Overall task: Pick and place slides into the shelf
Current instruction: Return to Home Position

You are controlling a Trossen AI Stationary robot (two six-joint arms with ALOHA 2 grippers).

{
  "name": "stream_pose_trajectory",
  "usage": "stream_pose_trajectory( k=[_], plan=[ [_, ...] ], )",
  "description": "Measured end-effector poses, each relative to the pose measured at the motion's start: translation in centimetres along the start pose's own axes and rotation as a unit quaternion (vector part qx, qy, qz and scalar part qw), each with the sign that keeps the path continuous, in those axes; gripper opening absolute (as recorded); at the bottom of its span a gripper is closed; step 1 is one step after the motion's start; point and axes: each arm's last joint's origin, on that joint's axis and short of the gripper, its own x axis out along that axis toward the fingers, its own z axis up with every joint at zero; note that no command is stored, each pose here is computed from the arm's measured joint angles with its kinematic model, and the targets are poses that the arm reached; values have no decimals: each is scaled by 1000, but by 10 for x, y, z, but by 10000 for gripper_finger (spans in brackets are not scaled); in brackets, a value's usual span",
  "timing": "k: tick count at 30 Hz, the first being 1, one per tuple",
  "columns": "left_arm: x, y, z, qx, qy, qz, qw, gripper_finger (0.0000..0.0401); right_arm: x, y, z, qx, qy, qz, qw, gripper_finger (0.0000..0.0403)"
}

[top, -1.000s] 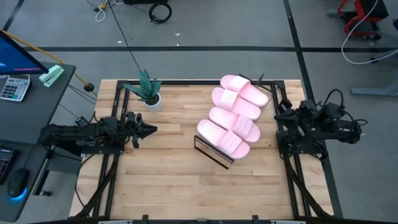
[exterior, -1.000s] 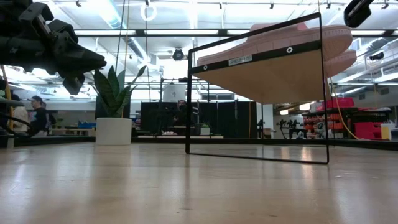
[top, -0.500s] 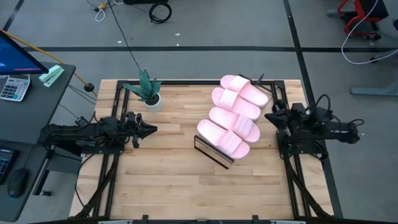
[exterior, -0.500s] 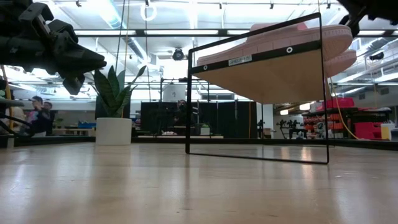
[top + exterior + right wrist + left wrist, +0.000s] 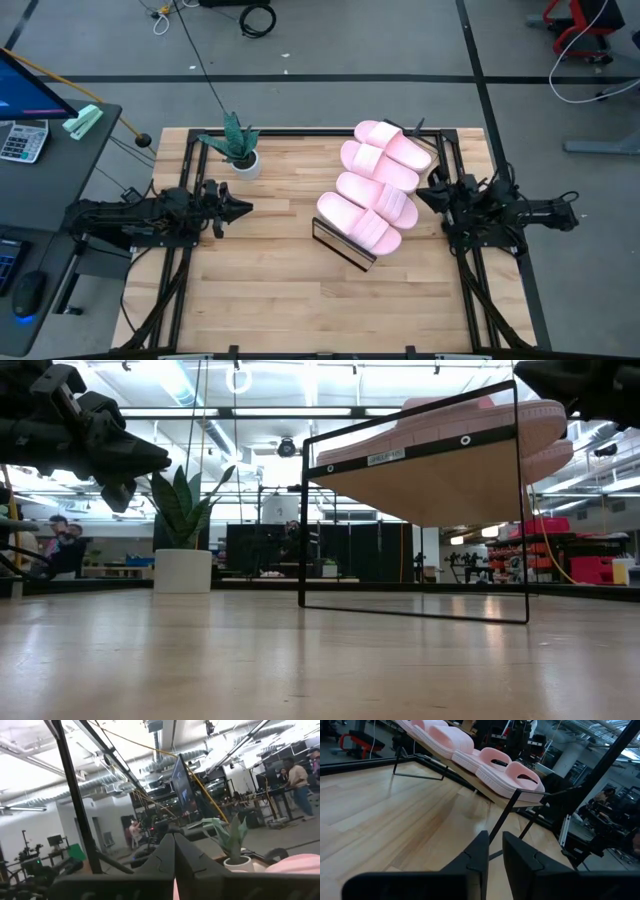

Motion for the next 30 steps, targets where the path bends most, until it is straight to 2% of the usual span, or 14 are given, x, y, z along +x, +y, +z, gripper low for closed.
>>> stream_pose_trajectory(
  k=[10,20,30],
  plan=[
    [0,0,0,0,0,0,1000,58,0,-4,-14,-7,34,-8,999,0],
    [0,0,0,0,0,0,1000,55,-1,-5,-24,-11,90,9,996,0],
    [0,0,0,0,0,0,1000,62,-2,-6,-28,-66,112,12,991,0]
  ],
)
